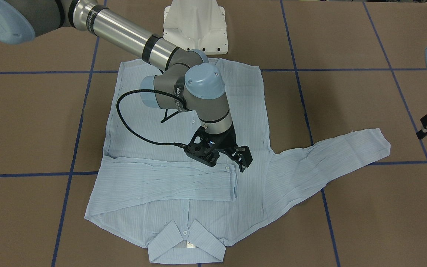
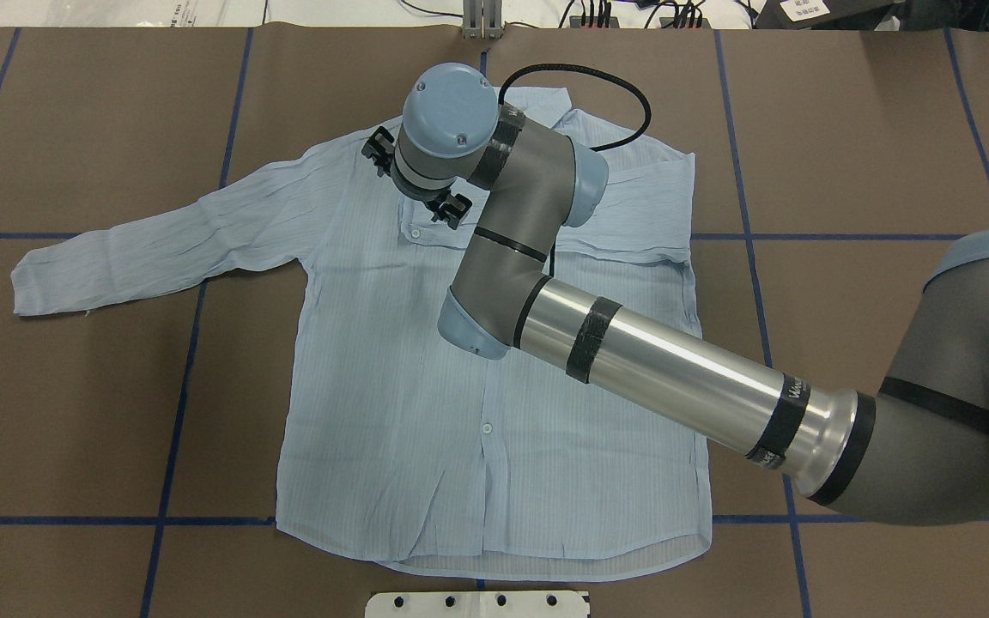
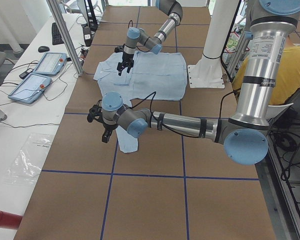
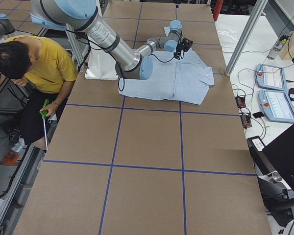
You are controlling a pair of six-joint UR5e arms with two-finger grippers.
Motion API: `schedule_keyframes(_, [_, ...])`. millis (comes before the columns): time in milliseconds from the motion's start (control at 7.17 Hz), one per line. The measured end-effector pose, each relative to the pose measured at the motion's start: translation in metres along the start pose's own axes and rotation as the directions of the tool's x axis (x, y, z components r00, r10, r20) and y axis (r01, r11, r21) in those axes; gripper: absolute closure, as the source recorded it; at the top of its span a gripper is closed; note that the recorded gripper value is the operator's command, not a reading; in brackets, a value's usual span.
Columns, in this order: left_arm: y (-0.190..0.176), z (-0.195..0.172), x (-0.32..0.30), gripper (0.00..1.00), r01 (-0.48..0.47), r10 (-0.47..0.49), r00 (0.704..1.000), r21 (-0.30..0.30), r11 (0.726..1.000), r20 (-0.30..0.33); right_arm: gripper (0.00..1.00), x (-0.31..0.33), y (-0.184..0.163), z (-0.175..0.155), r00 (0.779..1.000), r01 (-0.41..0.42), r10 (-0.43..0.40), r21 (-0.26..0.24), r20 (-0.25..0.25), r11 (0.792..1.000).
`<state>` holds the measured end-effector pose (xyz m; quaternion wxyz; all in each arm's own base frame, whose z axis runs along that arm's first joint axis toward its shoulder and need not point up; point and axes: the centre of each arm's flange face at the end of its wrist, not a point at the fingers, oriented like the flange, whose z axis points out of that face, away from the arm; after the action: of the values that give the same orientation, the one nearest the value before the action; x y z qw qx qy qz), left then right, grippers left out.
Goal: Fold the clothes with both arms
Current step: 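Release the sleeve on the chest while the left gripper reaches the other cuff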
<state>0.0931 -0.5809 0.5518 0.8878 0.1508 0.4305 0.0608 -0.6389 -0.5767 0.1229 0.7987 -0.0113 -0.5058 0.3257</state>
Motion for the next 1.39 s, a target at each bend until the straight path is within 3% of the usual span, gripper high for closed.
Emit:
schedule_keyframes(139, [-0.004,0.034,0.018,0.34,-0.006,0.006,1.000,-0.042,0.999,-0.011,0.00,0.002,-0.002,-0.002,1.000,0.001,-0.001,0.001,0.005,1.000])
schedule_keyframes(279, [-0.004,0.058,0.035,0.00,-0.043,0.041,0.999,-0.066,0.997,-0.020,0.00,0.002,-0.003,-0.006,1.000,0.003,-0.003,0.000,0.013,1.000])
schedule_keyframes(558, [0.015,0.084,0.034,0.00,-0.134,0.132,0.991,-0.095,0.986,-0.031,0.00,0.005,-0.005,-0.011,1.000,0.011,-0.011,0.000,0.023,1.000])
schedule_keyframes(837, [0.043,0.103,0.005,0.01,-0.130,0.128,0.991,-0.121,0.984,-0.025,0.00,0.011,-0.008,-0.010,1.000,0.017,-0.017,0.003,0.019,1.000])
schedule_keyframes(976, [0.048,0.111,-0.004,0.15,-0.121,0.119,0.993,-0.127,0.984,-0.022,0.00,0.013,-0.010,-0.010,1.000,0.022,-0.022,0.005,0.020,1.000])
schedule_keyframes(1255, [0.054,0.123,-0.017,0.29,-0.096,0.095,0.995,-0.147,0.984,-0.017,0.00,0.022,-0.015,-0.006,0.999,0.034,-0.034,0.022,0.015,0.999])
schedule_keyframes(1394, [0.055,0.126,-0.021,0.32,-0.078,0.076,0.997,-0.155,0.985,-0.015,0.00,0.027,-0.017,-0.005,0.999,0.036,-0.036,0.030,0.016,0.999])
